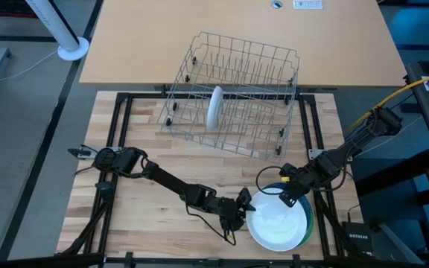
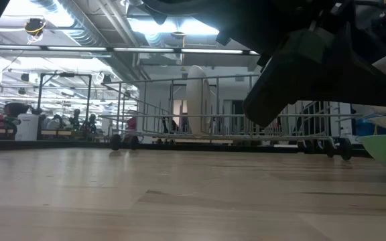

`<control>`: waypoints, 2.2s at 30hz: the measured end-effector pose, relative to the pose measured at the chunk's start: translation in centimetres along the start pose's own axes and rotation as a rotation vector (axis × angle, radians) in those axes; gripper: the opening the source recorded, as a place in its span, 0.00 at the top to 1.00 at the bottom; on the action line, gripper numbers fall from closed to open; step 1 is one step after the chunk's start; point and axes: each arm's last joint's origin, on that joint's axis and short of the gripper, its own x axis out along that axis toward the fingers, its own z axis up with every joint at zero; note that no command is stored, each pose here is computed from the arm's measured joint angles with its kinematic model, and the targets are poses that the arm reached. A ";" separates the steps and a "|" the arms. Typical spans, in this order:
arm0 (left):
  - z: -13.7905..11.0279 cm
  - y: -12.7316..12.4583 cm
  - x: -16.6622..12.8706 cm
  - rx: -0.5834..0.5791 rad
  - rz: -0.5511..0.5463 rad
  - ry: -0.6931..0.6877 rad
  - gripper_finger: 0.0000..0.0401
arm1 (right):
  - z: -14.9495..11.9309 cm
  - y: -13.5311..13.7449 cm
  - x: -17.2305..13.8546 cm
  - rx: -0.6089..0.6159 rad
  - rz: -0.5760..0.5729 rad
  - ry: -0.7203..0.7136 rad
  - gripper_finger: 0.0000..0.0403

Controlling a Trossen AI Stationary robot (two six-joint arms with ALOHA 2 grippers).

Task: Sort dishes
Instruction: Put the white plate into the gray dishwasher rack

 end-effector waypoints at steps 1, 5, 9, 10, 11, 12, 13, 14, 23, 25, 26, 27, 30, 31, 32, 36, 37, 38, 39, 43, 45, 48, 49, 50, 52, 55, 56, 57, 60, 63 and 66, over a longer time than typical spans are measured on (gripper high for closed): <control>0.0 0.0 0.0 0.000 0.000 0.000 0.60 | 0.0 0.0 0.0 0.000 0.000 -0.005 0.69; 0.0 0.0 0.0 0.000 0.000 0.000 0.60 | 0.1 0.0 0.0 0.000 -0.004 -0.030 0.69; 0.0 0.0 0.0 0.007 -0.013 -0.013 0.60 | 0.2 0.0 0.0 0.000 -0.005 -0.050 0.69; 0.0 0.0 0.0 0.009 -0.018 -0.020 0.60 | 0.2 0.0 0.0 0.000 -0.005 -0.050 0.69; 0.0 0.0 0.0 0.011 -0.024 -0.026 0.60 | 0.2 0.1 0.1 0.000 -0.008 -0.051 0.69; 0.0 0.0 0.0 0.011 -0.031 -0.034 0.60 | 0.2 0.1 0.1 0.000 -0.012 -0.051 0.69; 0.1 -0.1 0.0 0.012 -0.039 -0.041 0.60 | 0.2 0.1 0.2 0.000 -0.017 -0.050 0.69; 0.1 -0.1 0.0 0.013 -0.042 -0.043 0.60 | 0.2 0.2 0.4 0.000 -0.022 -0.049 0.69; 0.0 -0.1 0.0 0.033 -0.047 -0.041 0.60 | 0.3 0.6 2.1 -0.009 -0.102 -0.009 0.69; 0.0 -0.2 0.0 0.072 -0.052 -0.038 0.60 | 0.3 0.6 2.3 -0.009 -0.108 -0.002 0.69; 0.0 -0.2 0.0 0.090 -0.055 -0.036 0.60 | 0.3 0.7 2.4 -0.009 -0.109 0.001 0.69; 0.0 -0.2 0.0 0.109 -0.055 -0.035 0.60 | 0.3 0.7 2.5 -0.008 -0.110 0.006 0.69; 0.0 -0.3 0.0 0.142 -0.047 -0.029 0.60 | 0.3 0.8 2.7 -0.009 -0.115 0.008 0.69; 0.0 -0.3 0.0 0.160 -0.046 -0.029 0.60 | 0.3 0.9 2.7 -0.009 -0.110 0.007 0.69; 0.1 -0.3 0.0 0.171 -0.045 -0.029 0.60 | 0.3 1.0 2.8 -0.008 -0.106 0.007 0.69; 0.2 -0.3 -0.1 0.238 -0.039 -0.036 0.60 | 0.4 1.2 3.0 -0.008 -0.093 0.004 0.69; 0.2 -0.3 -0.1 0.248 -0.038 -0.036 0.60 | 0.4 1.2 3.0 -0.007 -0.092 0.004 0.69; 0.2 -0.3 -0.1 0.260 -0.039 -0.036 0.60 | 0.4 1.2 3.0 -0.004 -0.093 0.003 0.69; 0.2 -0.3 -0.1 0.265 -0.039 -0.036 0.60 | 0.4 1.2 3.0 0.000 -0.093 0.003 0.69; 0.4 -0.2 -0.1 0.264 -0.025 -0.047 0.60 | 0.4 1.3 3.0 0.003 -0.087 0.002 0.69; 0.4 -0.2 -0.1 0.263 -0.024 -0.051 0.60 | 0.4 1.4 3.1 -0.001 -0.072 -0.001 0.69; 0.4 -0.2 -0.1 0.263 -0.026 -0.056 0.60 | 0.4 1.6 3.2 -0.004 -0.049 -0.006 0.69; 0.4 -0.2 -0.1 0.263 -0.027 -0.057 0.60 | 0.4 1.6 3.2 -0.006 -0.049 -0.006 0.69; 0.4 -0.2 -0.1 0.263 -0.031 -0.061 0.60 | 0.4 1.6 3.2 -0.006 -0.049 -0.007 0.69; 0.4 -0.2 -0.1 0.262 -0.044 -0.078 0.60 | 0.5 1.6 3.2 -0.010 -0.047 -0.009 0.69; 0.3 -0.1 0.0 0.260 -0.055 -0.095 0.62 | 0.5 1.7 3.2 -0.015 -0.042 -0.013 0.69; 0.2 -0.1 0.0 0.260 -0.056 -0.095 0.63 | 0.5 1.7 3.2 -0.018 -0.042 -0.013 0.69; 0.2 0.0 0.0 0.262 -0.058 -0.095 0.65 | 0.5 1.7 3.2 -0.024 -0.042 -0.013 0.69; 0.0 0.0 0.1 0.274 -0.064 -0.097 0.74 | 0.5 1.7 3.2 -0.033 -0.037 -0.014 0.69; 0.0 0.0 0.1 0.292 -0.070 -0.099 0.84 | 0.5 1.8 3.2 -0.034 -0.035 -0.015 0.69; 0.1 -0.2 0.0 0.294 -0.086 -0.120 0.94 | 0.5 1.8 3.2 -0.037 -0.029 -0.019 0.69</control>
